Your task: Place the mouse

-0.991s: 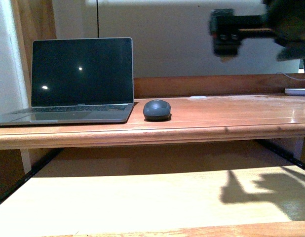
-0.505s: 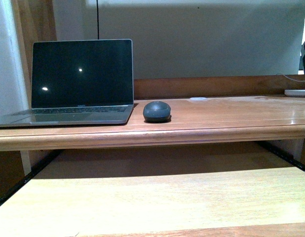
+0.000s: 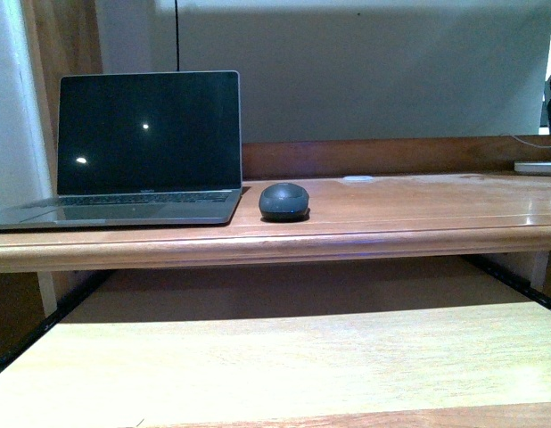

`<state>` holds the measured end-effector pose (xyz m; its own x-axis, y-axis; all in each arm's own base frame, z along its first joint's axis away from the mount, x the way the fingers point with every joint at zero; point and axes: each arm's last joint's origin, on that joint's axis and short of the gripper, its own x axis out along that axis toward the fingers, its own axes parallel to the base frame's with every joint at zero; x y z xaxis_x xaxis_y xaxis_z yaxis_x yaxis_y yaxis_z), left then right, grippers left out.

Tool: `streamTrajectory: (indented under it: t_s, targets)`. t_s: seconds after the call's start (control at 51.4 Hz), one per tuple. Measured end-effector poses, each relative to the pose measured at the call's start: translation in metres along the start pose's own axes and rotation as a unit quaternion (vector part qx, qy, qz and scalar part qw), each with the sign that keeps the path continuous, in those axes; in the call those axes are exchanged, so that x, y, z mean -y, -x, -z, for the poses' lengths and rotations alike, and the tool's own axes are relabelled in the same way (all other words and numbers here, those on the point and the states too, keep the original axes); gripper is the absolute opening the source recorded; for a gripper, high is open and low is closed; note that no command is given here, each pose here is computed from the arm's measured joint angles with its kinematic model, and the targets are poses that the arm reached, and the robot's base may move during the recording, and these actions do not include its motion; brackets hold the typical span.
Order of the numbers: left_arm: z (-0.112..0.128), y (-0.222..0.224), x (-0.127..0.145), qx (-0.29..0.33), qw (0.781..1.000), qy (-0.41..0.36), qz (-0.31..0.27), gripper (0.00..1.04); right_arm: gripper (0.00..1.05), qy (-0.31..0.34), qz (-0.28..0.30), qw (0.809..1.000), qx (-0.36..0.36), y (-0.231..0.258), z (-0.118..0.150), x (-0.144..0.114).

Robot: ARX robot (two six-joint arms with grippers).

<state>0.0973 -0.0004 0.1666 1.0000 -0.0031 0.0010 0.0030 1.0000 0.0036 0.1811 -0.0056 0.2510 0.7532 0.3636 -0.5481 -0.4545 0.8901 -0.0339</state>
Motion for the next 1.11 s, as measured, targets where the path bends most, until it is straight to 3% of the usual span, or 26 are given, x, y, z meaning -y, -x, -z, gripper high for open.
streamTrajectory:
  t_s: [0.35, 1.108]
  targets:
    - [0.0, 0.0, 0.0, 0.0, 1.0, 0.0, 0.0, 0.97, 0.97, 0.048, -0.049, 0.998, -0.015, -0.027, 0.011, -0.046]
    - [0.0, 0.0, 0.0, 0.0, 1.0, 0.0, 0.0, 0.97, 0.97, 0.047, -0.083, 0.995, -0.003, -0.069, 0.005, -0.092]
